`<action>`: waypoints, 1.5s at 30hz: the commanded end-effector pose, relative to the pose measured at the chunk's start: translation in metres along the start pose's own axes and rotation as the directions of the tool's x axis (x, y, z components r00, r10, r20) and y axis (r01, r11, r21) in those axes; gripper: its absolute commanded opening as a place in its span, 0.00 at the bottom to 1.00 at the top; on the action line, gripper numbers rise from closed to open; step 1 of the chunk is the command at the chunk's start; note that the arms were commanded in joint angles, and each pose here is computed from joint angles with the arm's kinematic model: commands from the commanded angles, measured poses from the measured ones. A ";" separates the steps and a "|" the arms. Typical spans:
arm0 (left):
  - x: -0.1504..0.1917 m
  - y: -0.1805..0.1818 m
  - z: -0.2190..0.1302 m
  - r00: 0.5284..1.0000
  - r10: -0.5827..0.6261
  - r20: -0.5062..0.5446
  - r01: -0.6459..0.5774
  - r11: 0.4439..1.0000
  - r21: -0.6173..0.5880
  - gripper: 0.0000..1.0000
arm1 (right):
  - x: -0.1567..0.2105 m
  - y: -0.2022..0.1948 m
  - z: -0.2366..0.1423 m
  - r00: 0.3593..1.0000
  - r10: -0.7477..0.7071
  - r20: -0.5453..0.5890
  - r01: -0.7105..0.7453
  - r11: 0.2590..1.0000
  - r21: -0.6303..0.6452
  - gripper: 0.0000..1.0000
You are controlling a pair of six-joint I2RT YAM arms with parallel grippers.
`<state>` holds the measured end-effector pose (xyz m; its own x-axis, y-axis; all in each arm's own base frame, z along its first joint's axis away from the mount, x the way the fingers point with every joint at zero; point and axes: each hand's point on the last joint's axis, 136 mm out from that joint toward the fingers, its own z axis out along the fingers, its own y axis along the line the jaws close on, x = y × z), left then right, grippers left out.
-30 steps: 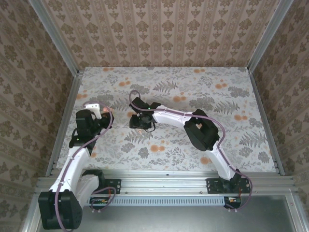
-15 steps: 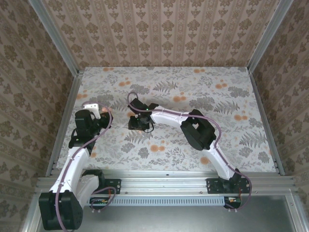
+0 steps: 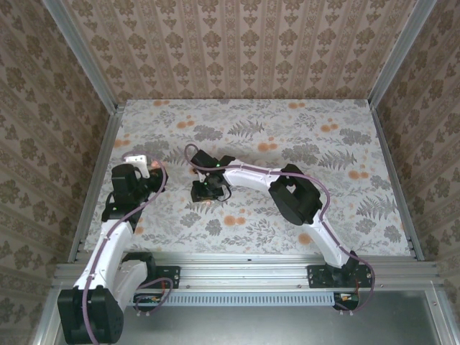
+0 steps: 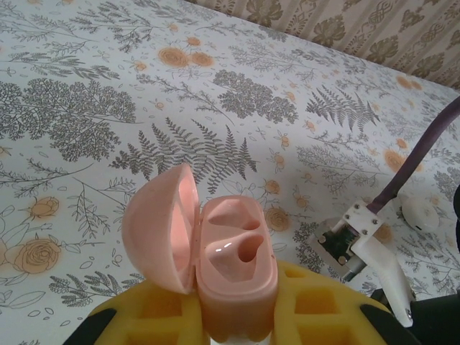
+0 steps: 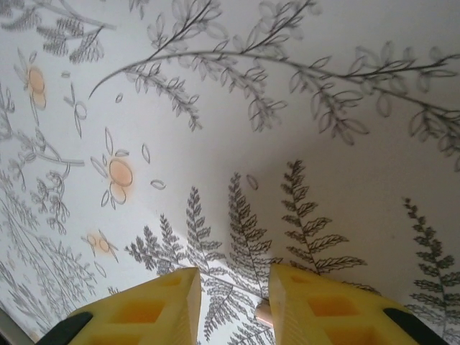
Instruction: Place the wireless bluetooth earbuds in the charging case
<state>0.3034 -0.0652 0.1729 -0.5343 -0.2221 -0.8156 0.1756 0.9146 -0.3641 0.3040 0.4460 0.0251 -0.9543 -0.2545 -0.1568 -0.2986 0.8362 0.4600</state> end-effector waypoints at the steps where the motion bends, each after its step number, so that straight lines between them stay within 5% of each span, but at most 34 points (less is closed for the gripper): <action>1: -0.006 0.001 -0.005 1.000 0.020 0.020 -0.020 1.000 -0.009 0.00 | 0.032 0.010 -0.014 0.989 -0.091 -0.119 0.088 0.996 -0.026 0.31; 9: -0.005 0.001 -0.004 1.000 0.023 0.017 -0.022 1.000 -0.009 0.00 | 0.052 0.004 -0.027 0.964 -0.181 -0.196 0.183 0.983 -0.009 0.30; 13: -0.005 0.001 -0.004 1.000 0.020 0.016 -0.020 1.000 -0.010 0.00 | 0.040 0.011 -0.046 0.977 -0.170 -0.131 0.173 0.985 0.010 0.36; 20: -0.002 0.003 -0.001 1.000 0.005 -0.003 -0.005 1.000 -0.013 0.00 | 0.016 0.010 -0.094 0.971 0.183 0.155 -0.198 0.977 0.082 0.45; 29: -0.002 0.002 0.000 1.000 -0.015 -0.004 0.015 1.000 -0.010 0.00 | 0.029 0.016 -0.107 0.654 0.700 0.286 -0.694 0.706 -0.140 0.55; 37: -0.005 0.001 -0.001 1.000 -0.019 0.002 0.019 1.000 -0.005 0.00 | 0.047 0.004 -0.081 0.336 0.906 0.259 -0.928 0.365 -0.071 0.49; 45: -0.004 0.001 -0.001 1.000 -0.024 -0.001 0.024 1.000 -0.006 0.00 | 0.074 -0.012 -0.055 0.152 0.951 0.271 -0.987 0.131 0.096 0.48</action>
<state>0.3020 -0.0651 0.1689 -0.5500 -0.2264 -0.8039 0.1660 0.9137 -0.3709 0.2512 0.4026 0.0655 -0.5607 0.8130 0.1568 0.8150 0.5085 0.2777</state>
